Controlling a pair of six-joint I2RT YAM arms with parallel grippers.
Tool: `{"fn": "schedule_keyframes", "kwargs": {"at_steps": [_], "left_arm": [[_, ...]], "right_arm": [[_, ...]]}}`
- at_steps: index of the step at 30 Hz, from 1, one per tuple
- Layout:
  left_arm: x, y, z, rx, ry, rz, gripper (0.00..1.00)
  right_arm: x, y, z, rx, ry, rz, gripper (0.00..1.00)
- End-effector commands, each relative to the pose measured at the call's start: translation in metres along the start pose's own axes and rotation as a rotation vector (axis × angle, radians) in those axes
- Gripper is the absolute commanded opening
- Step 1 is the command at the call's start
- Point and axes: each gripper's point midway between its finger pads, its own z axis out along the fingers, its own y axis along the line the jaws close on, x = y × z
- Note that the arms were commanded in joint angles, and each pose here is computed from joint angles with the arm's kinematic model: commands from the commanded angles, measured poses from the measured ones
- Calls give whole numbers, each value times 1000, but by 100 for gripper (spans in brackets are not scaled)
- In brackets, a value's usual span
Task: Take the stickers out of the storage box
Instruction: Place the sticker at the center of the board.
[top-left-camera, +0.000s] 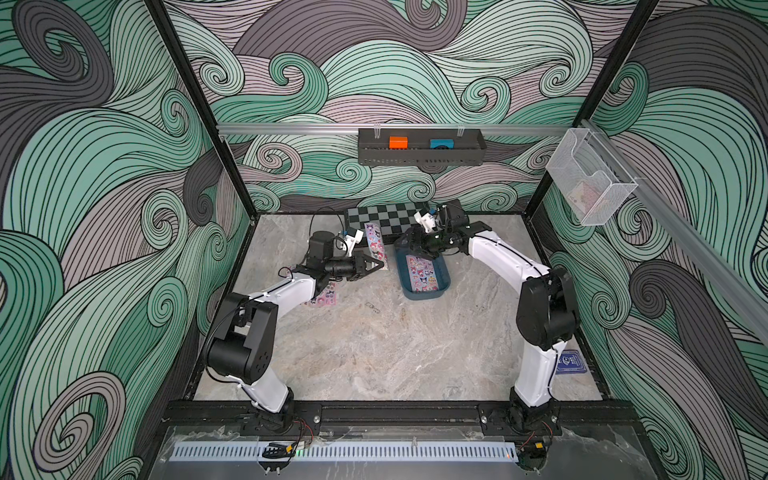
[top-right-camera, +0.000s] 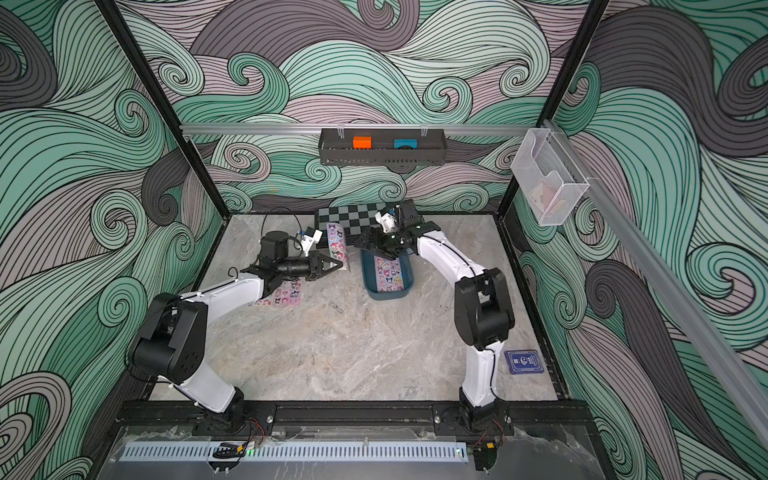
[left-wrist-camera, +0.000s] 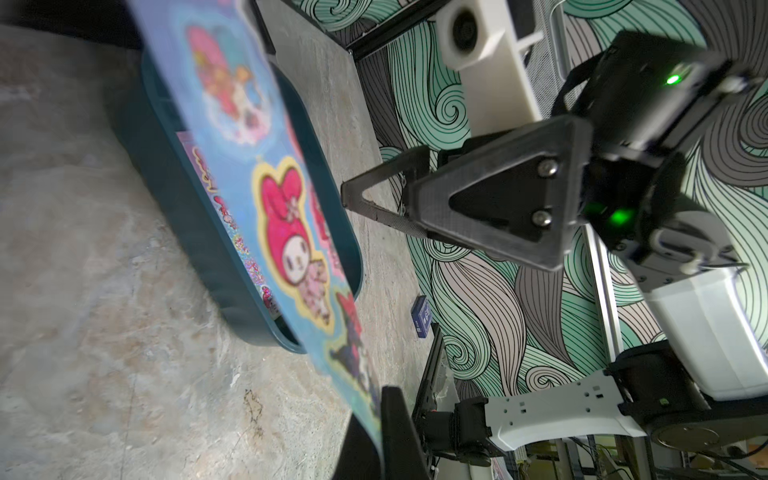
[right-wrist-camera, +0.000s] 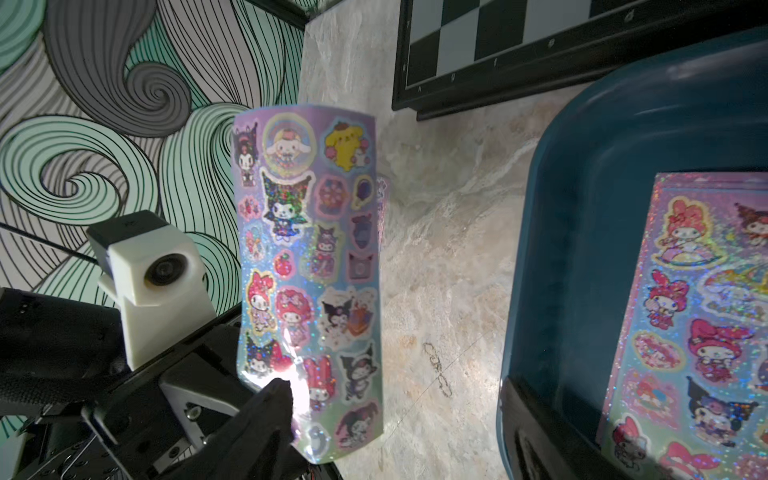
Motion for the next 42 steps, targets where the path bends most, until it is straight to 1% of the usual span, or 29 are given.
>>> {"fn": "schedule_keyframes", "kwargs": {"at_steps": [1, 6, 8, 13, 17, 20, 22, 28, 31, 33, 37, 39, 42], "left_arm": [[-23, -39, -16, 62, -33, 85, 0], [-43, -71, -27, 127, -83, 106, 0], [-48, -82, -30, 149, -101, 105, 0], [-49, -105, -35, 199, -115, 106, 0], [-47, -115, -38, 233, -112, 101, 0], [-45, -116, -39, 225, -103, 101, 0], [-42, -112, -38, 213, -95, 100, 0], [-32, -90, -32, 184, -68, 61, 0], [-31, -81, -27, 177, -53, 37, 0], [-31, -77, -23, 187, -35, 20, 0], [-33, -72, -19, 187, -30, 5, 0], [-34, -75, -20, 193, -34, 10, 0], [-38, -86, -24, 200, -45, 29, 0]], "right_arm": [[-22, 36, -14, -214, -72, 11, 87], [-29, 67, -16, -450, -88, 53, 90], [-31, 81, -16, -521, -90, 59, 91], [-24, 115, -5, -619, -60, 51, 93], [-23, 138, 0, -717, -53, 62, 93], [-28, 148, -4, -788, -49, 68, 91], [-30, 150, -11, -818, -56, 68, 88], [-40, 130, -36, -800, -117, 80, 81], [-44, 128, -48, -816, -137, 74, 73], [-44, 137, -55, -840, -136, 53, 73], [-43, 140, -53, -837, -113, 35, 73], [-43, 125, -41, -799, -111, 64, 74], [-42, 102, -22, -737, -103, 112, 81]]}}
